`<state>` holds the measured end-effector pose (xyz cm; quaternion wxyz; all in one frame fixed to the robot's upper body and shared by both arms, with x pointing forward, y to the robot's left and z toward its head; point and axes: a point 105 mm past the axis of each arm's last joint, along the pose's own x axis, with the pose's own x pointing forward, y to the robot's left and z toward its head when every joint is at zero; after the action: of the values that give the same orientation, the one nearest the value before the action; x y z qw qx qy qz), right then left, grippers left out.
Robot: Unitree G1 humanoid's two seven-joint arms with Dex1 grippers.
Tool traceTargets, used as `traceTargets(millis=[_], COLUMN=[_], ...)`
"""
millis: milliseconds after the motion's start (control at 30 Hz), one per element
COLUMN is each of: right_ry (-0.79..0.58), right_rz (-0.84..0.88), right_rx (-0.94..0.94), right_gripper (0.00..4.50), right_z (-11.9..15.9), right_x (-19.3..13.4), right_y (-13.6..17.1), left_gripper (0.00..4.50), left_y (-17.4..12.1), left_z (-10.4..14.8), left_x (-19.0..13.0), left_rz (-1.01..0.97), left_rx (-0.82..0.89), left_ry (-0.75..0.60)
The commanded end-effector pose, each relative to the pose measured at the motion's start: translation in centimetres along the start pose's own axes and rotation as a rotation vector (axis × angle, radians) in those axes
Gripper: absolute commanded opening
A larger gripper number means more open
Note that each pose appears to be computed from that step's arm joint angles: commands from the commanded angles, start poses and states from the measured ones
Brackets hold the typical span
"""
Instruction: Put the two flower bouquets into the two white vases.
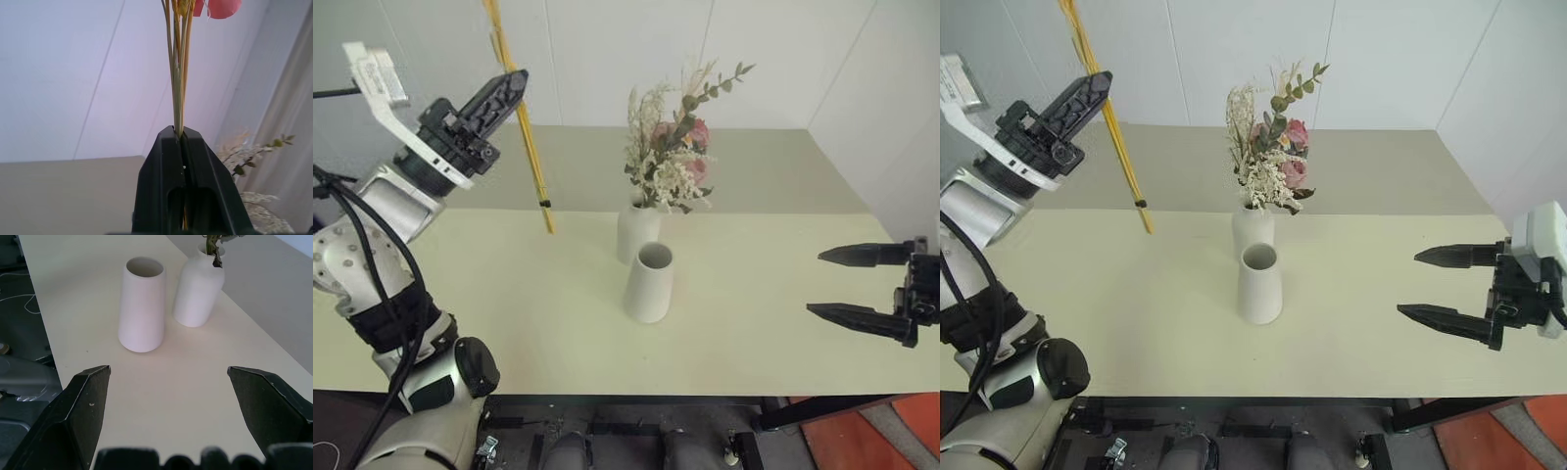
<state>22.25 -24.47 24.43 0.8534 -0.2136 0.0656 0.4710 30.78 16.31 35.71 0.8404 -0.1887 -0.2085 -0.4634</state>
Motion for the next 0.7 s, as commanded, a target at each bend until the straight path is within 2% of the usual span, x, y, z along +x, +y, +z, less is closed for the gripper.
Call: traceTargets(millis=[33, 400, 700], right_ry=[-0.01, -0.008, -0.01], right_rz=[-0.067, -0.112, -0.124], right_rx=[-0.064, -0.051, -0.051], right_gripper=[4.5, 4.5, 4.5], right_z=[0.6, 0.2, 0.2], right_x=[-0.8, -1.4, -1.4], right_y=[-0.3, 0.3, 0.6], left_gripper=[0.06, 0.06, 0.06], left_y=[-1.1, -2.6, -3.8], left_z=[-0.2, -2.5, -5.1], left_x=[0.9, 3.6, 4.8], left_rz=[-0.134, -0.362, -0.456], left_rx=[-0.027, -0.062, -0.046], left_ry=[-0.06, -0.185, -0.148])
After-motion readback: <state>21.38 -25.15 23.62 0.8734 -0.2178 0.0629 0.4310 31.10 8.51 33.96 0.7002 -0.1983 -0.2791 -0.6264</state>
